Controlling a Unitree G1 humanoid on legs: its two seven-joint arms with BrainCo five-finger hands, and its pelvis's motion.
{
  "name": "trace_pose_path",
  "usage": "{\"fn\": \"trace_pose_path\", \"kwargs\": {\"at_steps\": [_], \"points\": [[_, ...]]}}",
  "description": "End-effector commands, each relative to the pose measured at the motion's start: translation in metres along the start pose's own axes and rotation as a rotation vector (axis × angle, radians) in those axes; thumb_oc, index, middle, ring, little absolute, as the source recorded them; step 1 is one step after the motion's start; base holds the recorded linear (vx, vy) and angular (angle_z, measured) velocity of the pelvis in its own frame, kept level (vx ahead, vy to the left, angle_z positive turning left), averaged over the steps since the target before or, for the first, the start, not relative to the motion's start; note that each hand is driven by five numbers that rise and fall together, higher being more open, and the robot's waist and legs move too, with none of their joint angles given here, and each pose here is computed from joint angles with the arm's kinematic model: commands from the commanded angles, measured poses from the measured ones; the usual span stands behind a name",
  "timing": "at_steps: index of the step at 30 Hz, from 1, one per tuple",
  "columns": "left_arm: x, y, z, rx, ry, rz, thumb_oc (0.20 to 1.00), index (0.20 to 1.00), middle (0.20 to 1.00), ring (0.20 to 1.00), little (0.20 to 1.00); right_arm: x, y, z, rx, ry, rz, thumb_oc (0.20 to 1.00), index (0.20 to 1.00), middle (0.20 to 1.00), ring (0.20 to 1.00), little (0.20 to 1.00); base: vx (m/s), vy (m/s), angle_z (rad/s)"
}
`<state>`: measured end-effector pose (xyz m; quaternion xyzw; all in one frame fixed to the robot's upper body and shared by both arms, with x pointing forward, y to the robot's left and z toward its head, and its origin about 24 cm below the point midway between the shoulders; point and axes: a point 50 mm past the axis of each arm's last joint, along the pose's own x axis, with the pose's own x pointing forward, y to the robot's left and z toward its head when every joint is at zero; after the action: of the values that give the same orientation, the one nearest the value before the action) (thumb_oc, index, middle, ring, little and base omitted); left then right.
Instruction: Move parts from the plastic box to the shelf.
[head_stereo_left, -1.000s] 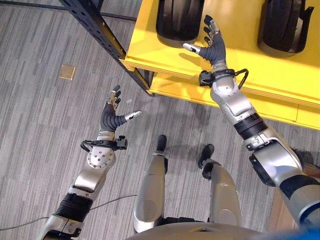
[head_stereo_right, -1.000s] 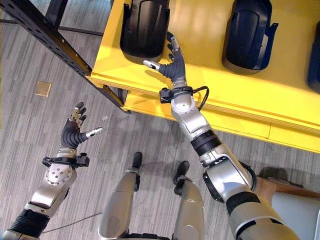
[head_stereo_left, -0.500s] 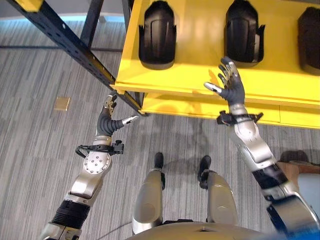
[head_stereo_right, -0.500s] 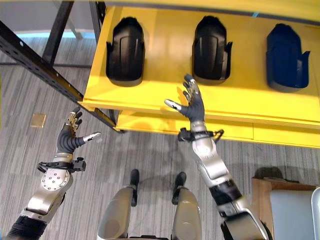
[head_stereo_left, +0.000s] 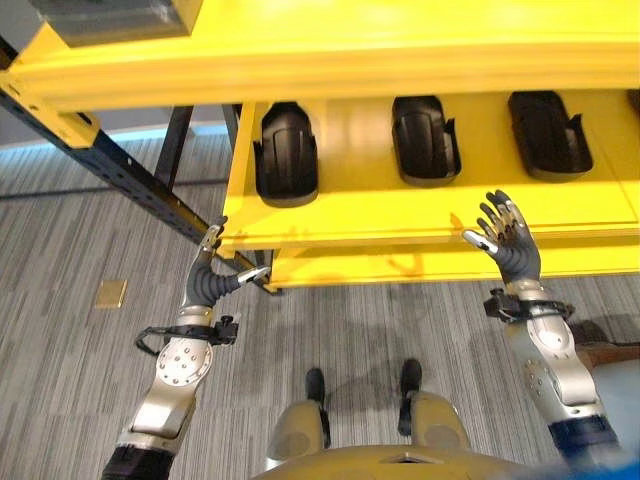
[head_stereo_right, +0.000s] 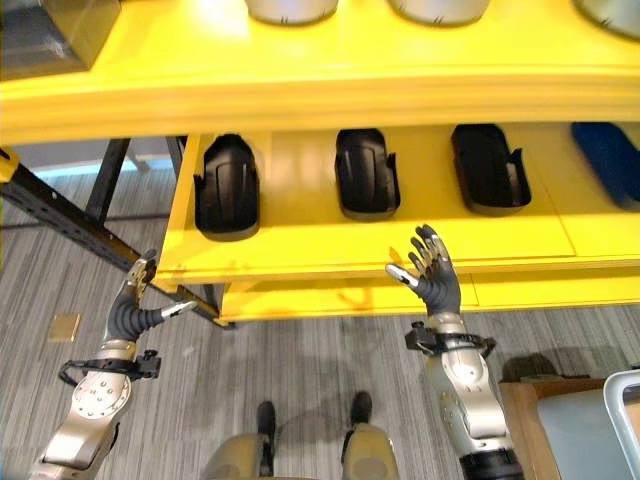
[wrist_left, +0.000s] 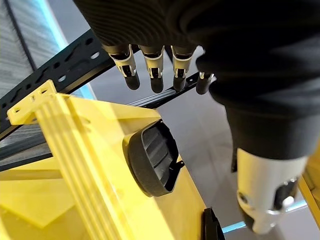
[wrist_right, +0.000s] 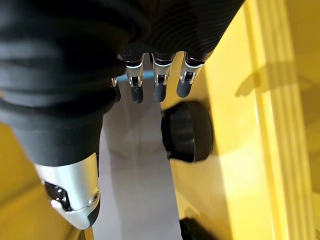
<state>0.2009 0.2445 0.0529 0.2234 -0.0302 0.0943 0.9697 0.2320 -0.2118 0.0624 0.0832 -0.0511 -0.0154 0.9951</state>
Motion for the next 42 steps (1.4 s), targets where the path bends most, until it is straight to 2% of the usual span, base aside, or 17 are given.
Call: {"fn": "trace_pose_path", "kwargs": {"at_steps": [1,22,42], "points": [[0.006,0.013,0.025,0.068,-0.145,0.021,1.000,1.000,1.000,1.000,1.000,0.010,0.009,0.029,0.051,-0.142,0.076,1.000,1.000,1.000,1.000,1.000,0.08,0.017,-0.20],[0.015,-0.004,0.005,0.365,-0.114,-0.069,1.000,1.000,1.000,1.000,1.000,-0.020,-0.022,0.014,0.068,-0.067,-0.054,1.000,1.000,1.000,1.000,1.000,0.02,0.000,-0.08],[0.031,-0.024,-0.005,0.456,-0.097,-0.146,1.000,1.000,1.000,1.000,1.000,-0.018,-0.019,0.013,0.083,-0.074,-0.056,1.000,1.000,1.000,1.000,1.000,0.00,-0.003,-0.02]]}}
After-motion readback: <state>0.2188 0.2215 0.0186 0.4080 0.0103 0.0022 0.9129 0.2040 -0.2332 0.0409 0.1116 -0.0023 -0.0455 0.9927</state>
